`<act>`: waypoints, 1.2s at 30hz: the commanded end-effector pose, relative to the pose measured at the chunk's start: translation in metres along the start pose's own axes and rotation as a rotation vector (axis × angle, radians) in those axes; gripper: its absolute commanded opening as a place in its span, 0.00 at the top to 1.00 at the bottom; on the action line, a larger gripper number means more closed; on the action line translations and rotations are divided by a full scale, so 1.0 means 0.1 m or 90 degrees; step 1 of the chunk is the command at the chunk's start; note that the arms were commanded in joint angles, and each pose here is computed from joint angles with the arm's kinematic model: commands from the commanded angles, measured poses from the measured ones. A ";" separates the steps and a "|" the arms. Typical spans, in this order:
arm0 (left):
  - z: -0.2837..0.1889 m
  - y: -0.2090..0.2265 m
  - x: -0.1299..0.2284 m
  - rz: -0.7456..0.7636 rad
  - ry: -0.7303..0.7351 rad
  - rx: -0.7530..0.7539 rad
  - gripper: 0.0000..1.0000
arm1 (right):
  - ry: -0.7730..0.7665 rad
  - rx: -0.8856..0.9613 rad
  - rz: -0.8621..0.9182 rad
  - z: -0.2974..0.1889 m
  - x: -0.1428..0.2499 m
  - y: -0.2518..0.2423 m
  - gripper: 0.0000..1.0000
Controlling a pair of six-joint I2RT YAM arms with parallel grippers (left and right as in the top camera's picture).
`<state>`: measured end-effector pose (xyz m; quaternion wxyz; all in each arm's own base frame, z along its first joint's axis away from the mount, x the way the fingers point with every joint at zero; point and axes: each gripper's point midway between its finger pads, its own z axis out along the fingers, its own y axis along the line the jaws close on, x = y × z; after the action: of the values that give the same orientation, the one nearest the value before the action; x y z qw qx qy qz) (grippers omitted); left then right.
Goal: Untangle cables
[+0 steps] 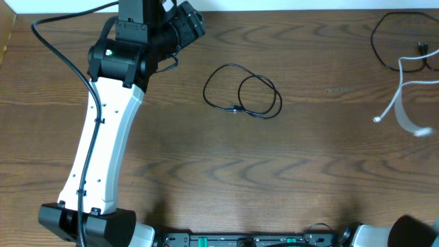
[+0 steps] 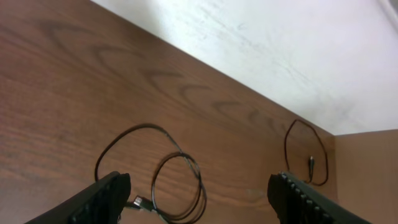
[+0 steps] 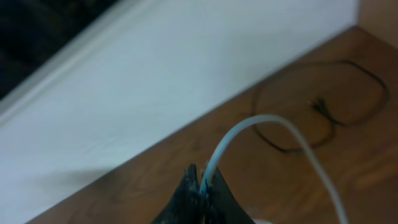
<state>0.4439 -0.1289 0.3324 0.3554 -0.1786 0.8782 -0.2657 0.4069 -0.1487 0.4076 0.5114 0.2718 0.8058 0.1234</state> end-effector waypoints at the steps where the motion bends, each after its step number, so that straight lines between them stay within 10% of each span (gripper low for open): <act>1: 0.00 0.04 -0.01 0.008 0.000 -0.010 0.24 | 0.032 0.052 0.039 0.26 0.06 -0.41 0.99; 15: 0.00 0.04 0.00 0.008 0.003 -0.013 0.24 | 0.063 0.461 0.075 0.89 0.38 -2.12 0.99; 16: 0.00 0.05 0.00 0.007 0.004 -0.013 0.24 | 0.069 0.470 0.077 0.93 0.41 -2.19 0.91; 18: 0.00 0.05 0.02 0.007 0.007 -0.016 0.24 | 0.088 0.474 0.084 1.01 0.50 -2.30 0.04; 19: 0.00 0.06 0.02 0.007 0.007 -0.016 0.24 | 0.103 0.470 0.090 1.04 0.57 -2.33 0.01; 36: 0.36 0.23 0.49 0.113 0.106 -0.053 0.19 | 0.370 0.014 -0.066 1.30 1.48 -0.60 0.01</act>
<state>0.4356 -0.1347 0.3012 0.3246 -0.1360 0.9062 -0.2343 0.4438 -0.1767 0.1855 0.2405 0.2800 0.9239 0.1009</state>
